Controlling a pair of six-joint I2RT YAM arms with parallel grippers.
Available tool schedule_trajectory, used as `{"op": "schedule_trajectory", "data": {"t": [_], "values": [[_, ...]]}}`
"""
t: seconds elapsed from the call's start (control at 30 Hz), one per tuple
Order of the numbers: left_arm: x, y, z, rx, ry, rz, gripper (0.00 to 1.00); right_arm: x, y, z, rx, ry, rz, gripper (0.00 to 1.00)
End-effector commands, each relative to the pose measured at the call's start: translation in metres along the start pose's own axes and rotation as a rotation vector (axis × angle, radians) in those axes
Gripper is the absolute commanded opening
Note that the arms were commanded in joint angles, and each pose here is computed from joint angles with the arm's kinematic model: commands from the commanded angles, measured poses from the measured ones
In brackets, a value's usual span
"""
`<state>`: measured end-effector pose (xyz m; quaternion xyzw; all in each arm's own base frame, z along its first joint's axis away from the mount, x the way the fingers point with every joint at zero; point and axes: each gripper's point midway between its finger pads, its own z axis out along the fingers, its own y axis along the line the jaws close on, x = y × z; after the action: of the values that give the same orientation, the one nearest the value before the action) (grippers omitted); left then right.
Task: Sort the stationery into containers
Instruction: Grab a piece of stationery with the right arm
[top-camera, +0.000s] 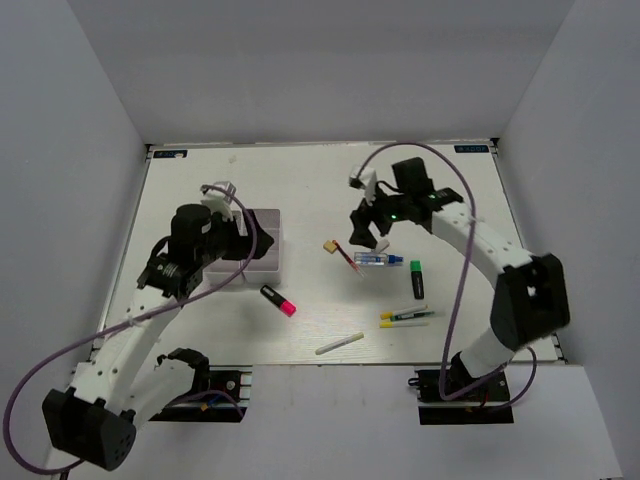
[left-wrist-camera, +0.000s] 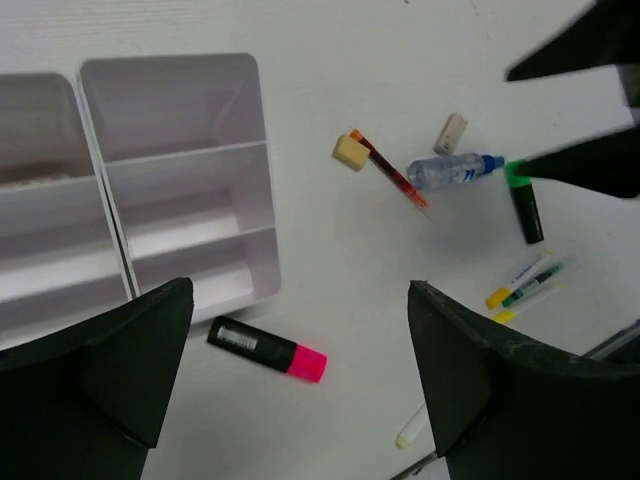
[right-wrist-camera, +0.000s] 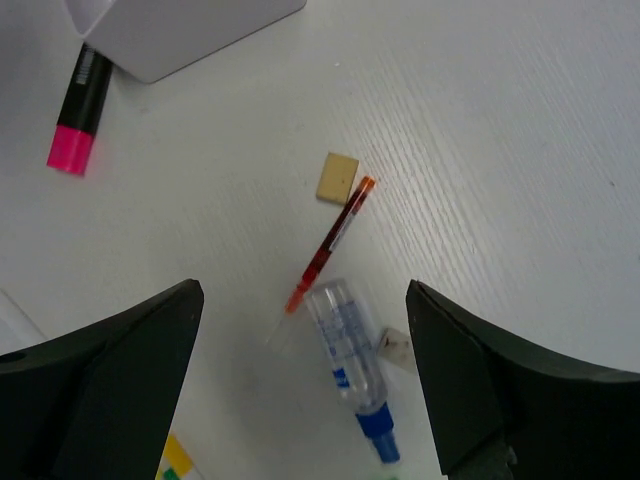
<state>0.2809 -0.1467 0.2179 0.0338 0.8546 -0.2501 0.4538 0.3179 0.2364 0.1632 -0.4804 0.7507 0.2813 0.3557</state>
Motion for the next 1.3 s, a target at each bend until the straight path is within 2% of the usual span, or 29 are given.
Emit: {"op": "schedule_trajectory", "data": {"t": [0.0, 0.1, 0.13, 0.23, 0.37, 0.6, 0.8, 1.07, 1.27], "values": [[0.011, -0.01, -0.024, 0.088, -0.047, 0.103, 1.0, -0.001, -0.009, 0.04, 0.032, 0.098, 0.031, 0.88], [0.004, -0.019, -0.042, 0.129, -0.126, 0.123, 1.0, -0.006, -0.023, 0.069, 0.081, 0.142, 0.032, 0.82], [0.002, -0.02, -0.047, 0.134, -0.143, 0.127, 1.0, 0.007, -0.023, 0.085, 0.075, 0.186, 0.04, 0.81], [-0.004, -0.024, -0.056, 0.146, -0.182, 0.146, 1.0, -0.007, -0.021, 0.101, 0.108, 0.208, 0.015, 0.75], [-0.003, -0.028, -0.059, 0.168, -0.184, 0.15, 1.0, 0.004, -0.023, 0.126, 0.105, 0.283, 0.035, 0.62], [-0.003, -0.032, -0.062, 0.188, -0.186, 0.154, 1.0, 0.016, -0.015, 0.146, 0.099, 0.337, 0.032, 0.5], [-0.003, -0.032, -0.062, 0.188, -0.186, 0.154, 1.0, 0.031, -0.016, 0.15, 0.121, 0.373, 0.026, 0.49], [-0.001, -0.031, -0.062, 0.188, -0.186, 0.154, 1.0, 0.047, -0.023, 0.155, 0.148, 0.415, 0.023, 0.58], [-0.001, -0.031, -0.062, 0.188, -0.186, 0.154, 1.0, 0.057, -0.018, 0.158, 0.126, 0.443, 0.024, 0.56]]}}
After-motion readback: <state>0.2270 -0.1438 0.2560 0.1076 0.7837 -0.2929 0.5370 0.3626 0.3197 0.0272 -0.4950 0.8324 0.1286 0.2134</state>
